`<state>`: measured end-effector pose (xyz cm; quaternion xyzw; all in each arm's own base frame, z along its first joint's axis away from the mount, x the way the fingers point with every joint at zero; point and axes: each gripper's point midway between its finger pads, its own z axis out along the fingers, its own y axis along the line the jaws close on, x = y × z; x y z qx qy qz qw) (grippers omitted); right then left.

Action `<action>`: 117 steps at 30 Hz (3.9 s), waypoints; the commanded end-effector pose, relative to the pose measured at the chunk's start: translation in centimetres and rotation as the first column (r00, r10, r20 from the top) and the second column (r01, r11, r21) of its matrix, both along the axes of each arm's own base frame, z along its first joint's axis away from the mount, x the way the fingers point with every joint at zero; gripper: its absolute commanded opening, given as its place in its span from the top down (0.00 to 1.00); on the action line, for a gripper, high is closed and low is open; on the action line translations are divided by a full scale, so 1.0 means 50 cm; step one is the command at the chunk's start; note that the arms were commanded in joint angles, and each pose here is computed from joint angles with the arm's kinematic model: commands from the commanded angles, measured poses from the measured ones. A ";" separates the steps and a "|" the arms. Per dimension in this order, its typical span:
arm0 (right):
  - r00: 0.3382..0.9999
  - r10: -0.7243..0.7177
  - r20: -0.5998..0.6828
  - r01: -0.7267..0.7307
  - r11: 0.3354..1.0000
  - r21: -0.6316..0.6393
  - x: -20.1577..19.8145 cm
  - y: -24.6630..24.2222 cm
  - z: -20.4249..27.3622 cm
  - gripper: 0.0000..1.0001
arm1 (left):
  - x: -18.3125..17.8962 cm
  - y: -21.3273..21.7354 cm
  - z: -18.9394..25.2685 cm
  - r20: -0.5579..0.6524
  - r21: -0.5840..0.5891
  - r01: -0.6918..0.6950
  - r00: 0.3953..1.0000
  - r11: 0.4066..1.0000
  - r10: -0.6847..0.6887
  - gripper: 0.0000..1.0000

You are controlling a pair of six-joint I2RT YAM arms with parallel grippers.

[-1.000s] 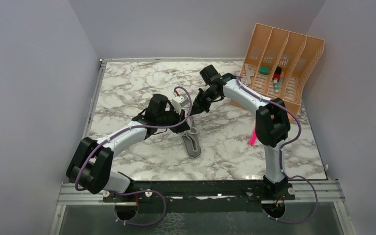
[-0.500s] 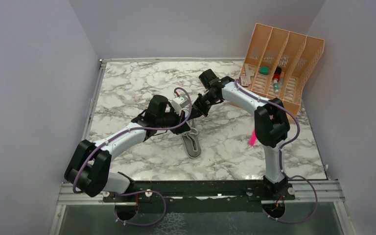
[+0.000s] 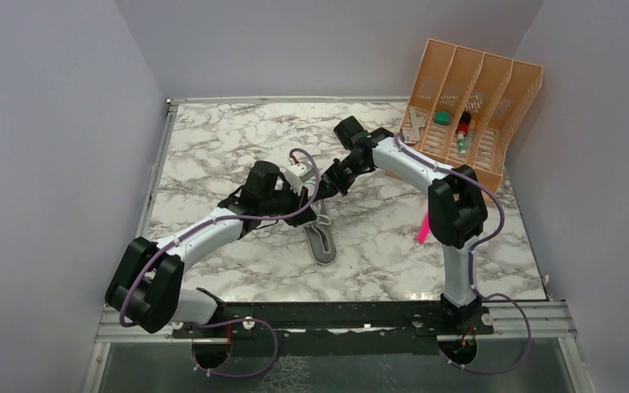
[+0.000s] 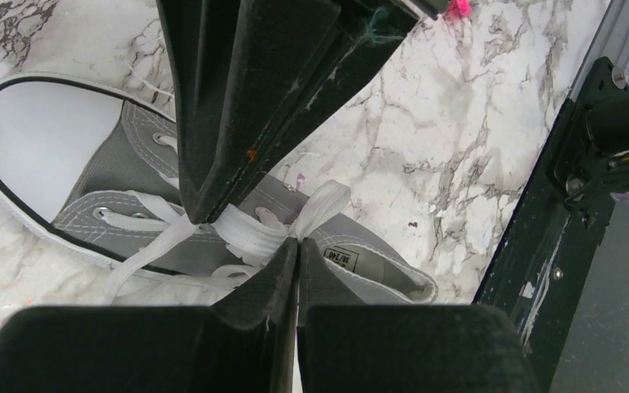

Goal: Tie the shoes

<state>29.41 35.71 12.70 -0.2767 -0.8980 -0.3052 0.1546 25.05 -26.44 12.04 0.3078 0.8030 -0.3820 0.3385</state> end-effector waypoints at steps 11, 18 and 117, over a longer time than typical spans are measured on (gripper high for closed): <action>0.989 -0.076 -0.128 0.069 0.996 -0.057 -0.036 -0.037 0.051 1.00 | -0.002 0.002 0.013 0.038 -0.015 -0.009 0.999 1.000 0.009 0.97; 0.984 -0.042 -0.171 0.028 0.996 -0.083 -0.051 -0.047 0.052 0.99 | -0.005 0.004 0.011 0.037 -0.014 -0.010 0.999 1.000 0.011 0.97; 0.477 0.567 0.672 -0.648 0.743 -0.167 -0.103 -0.060 -0.058 0.46 | 0.054 -0.005 -0.026 -0.027 0.051 -0.085 0.996 0.995 0.086 0.98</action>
